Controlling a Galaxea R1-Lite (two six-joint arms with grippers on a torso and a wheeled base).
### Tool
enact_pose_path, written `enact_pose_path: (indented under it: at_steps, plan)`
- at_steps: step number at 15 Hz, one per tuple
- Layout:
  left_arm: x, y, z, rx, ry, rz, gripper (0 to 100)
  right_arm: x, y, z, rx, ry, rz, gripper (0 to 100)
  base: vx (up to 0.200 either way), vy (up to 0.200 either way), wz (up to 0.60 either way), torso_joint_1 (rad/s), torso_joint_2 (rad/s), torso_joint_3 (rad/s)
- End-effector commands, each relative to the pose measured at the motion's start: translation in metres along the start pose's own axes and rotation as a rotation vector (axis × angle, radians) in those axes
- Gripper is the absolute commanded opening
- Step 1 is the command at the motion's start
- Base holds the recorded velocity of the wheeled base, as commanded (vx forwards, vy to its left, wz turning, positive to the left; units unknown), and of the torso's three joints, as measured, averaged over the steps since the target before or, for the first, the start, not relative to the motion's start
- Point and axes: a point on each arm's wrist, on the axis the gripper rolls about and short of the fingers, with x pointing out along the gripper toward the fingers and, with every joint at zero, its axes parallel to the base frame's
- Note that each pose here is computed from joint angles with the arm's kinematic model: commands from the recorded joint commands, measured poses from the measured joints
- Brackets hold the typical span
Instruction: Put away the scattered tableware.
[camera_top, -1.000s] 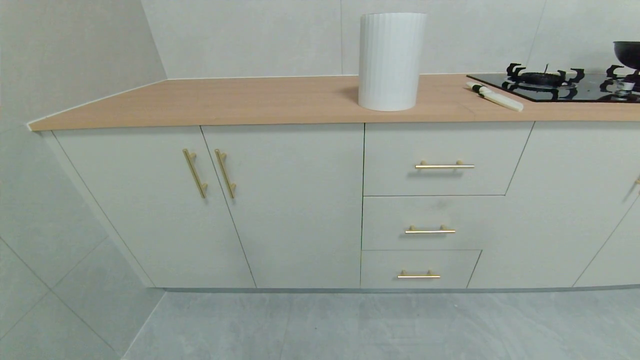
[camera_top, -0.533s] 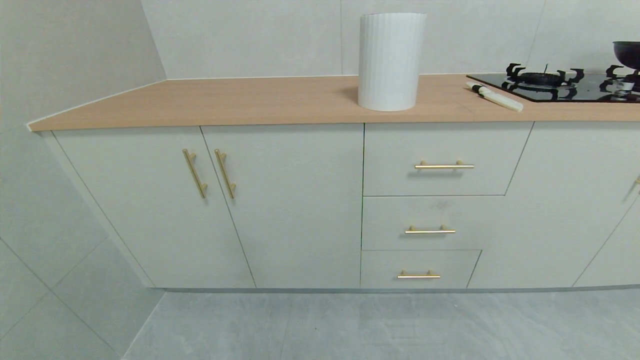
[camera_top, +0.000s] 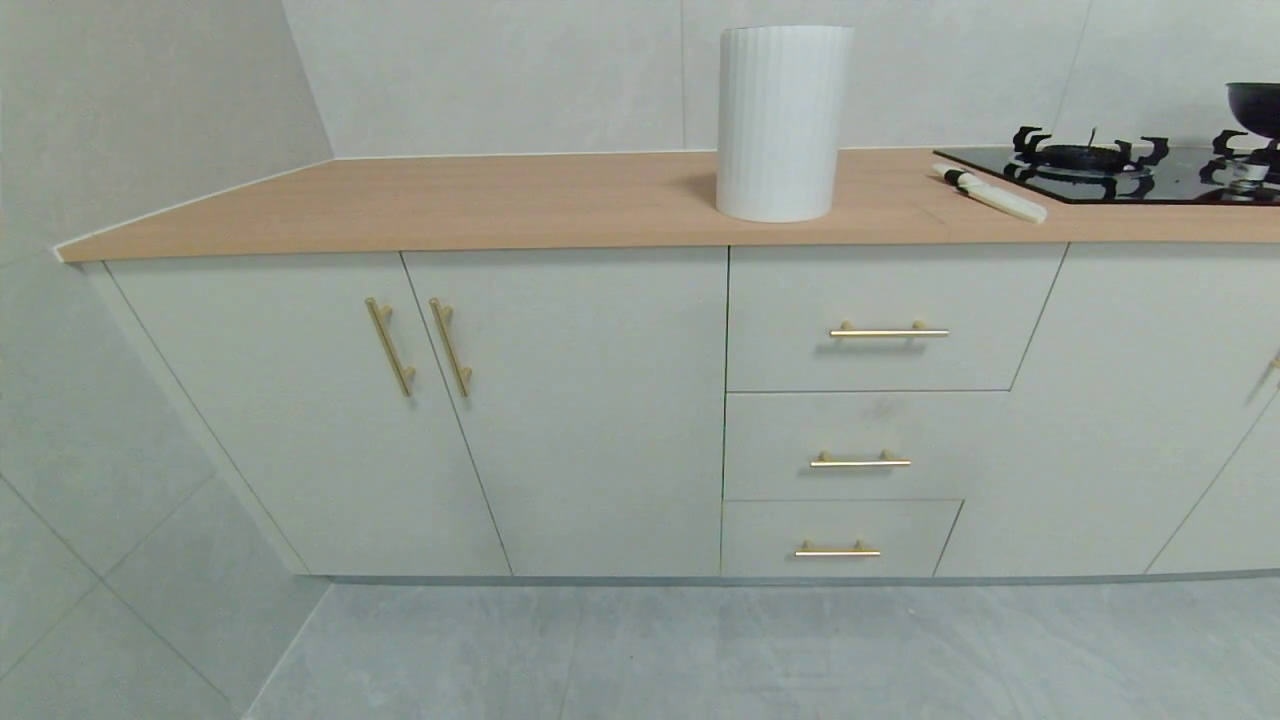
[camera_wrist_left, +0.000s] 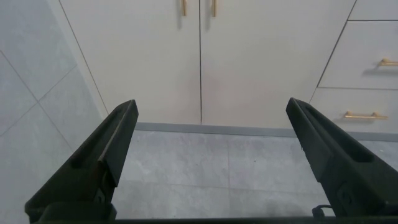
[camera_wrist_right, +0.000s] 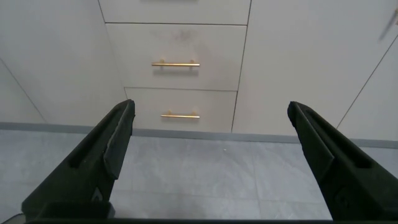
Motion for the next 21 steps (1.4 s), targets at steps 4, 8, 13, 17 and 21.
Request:
enact_pose_path:
  at_steps: [4,8,13,17,21]
  plan:
    - [0.0,0.0,0.0001,0.003,-0.001,0.002,100,0.0002,0.0,0.0001,0.003,0.002,0.001,100,0.0,0.0,0.0,0.0,0.0,0.0]
    - [0.0,0.0,0.0001,-0.001,-0.001,0.0,100,0.0002,0.0,0.0001,0.003,0.002,0.001,100,0.05,0.0,0.0,-0.001,0.0,0.001]
    - [0.0,0.0,0.0001,-0.004,-0.001,0.0,100,0.0002,0.0,0.0001,0.001,0.002,0.001,100,0.2,0.0,0.0,0.001,0.0,0.0]
    - [0.0,0.0,0.0001,-0.004,-0.001,0.0,100,0.0002,0.0,0.0001,0.001,0.002,0.001,100,0.2,0.0,0.0,0.0,0.0,0.008]
    - [0.0,0.0,0.0001,-0.004,-0.001,0.0,100,0.0002,0.0,0.0001,0.001,0.002,0.001,100,0.2,0.0,0.0,0.004,0.0,0.004]
